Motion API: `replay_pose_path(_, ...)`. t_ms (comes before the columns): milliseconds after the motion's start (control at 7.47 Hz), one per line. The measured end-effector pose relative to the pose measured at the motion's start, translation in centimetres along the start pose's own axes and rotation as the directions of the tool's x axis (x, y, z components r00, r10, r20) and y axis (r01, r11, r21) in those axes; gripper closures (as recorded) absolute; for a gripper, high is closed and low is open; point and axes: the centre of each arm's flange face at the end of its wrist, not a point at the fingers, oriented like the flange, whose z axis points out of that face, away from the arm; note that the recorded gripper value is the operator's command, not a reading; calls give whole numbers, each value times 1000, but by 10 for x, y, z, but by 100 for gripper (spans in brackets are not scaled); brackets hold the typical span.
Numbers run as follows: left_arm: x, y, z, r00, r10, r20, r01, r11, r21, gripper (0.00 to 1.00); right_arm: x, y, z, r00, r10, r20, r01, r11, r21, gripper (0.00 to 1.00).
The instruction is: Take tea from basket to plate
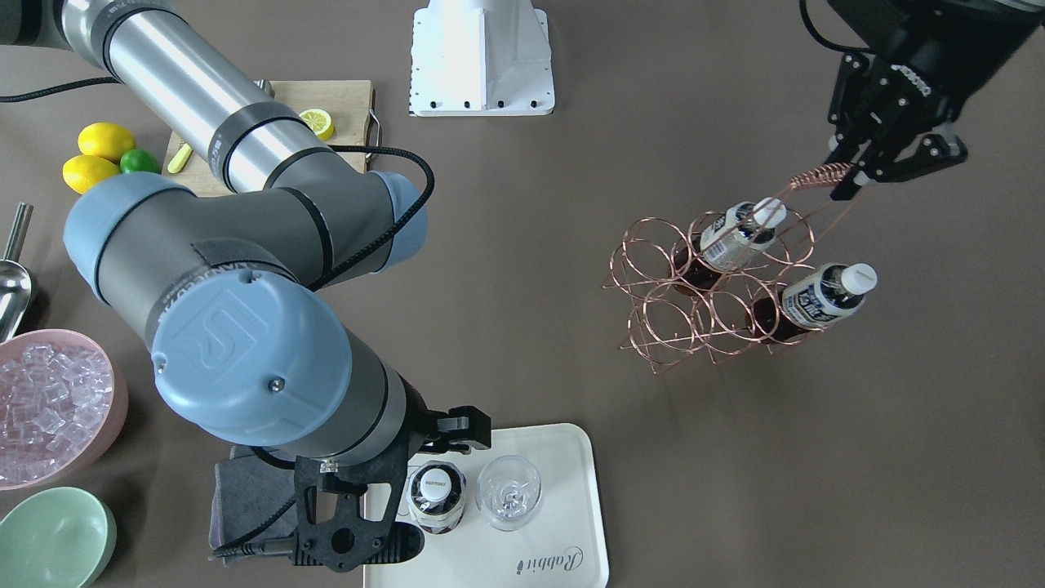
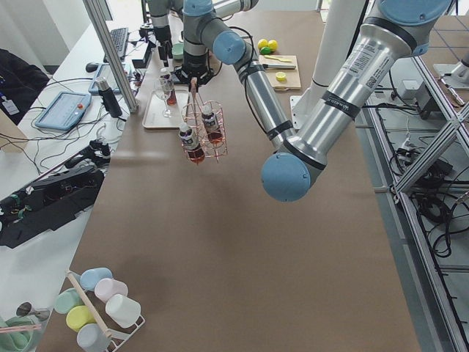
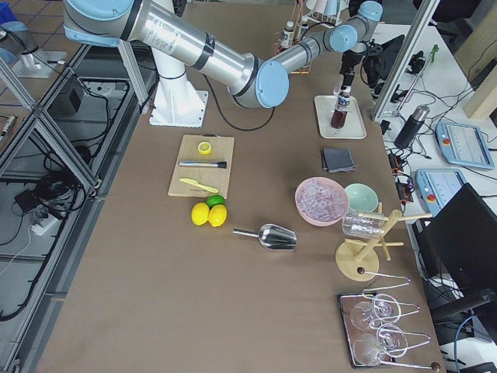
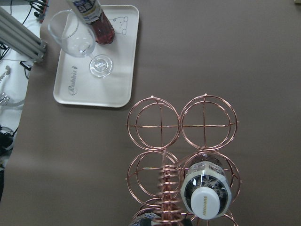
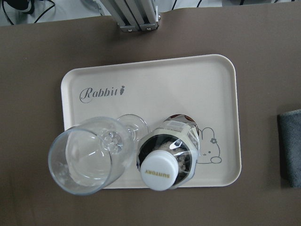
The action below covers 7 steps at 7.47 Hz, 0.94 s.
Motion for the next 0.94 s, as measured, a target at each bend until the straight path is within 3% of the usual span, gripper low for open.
replay_pose_path(268,-63,53,0,999,-22,31,23,998,-60,100,29,32,-28,1000,-11,-13,11,1000,-2,0)
replay_pose_path(536,-118,98,6,997,-10,80,16,997,-72,100,82,66,-58,996,-75,-53,74,997,-21,0)
replay_pose_path(937,-173,115,23,991,37,128,-28,997,-71,100,240,131,-84,982,-160,-104,157,987,-36,0)
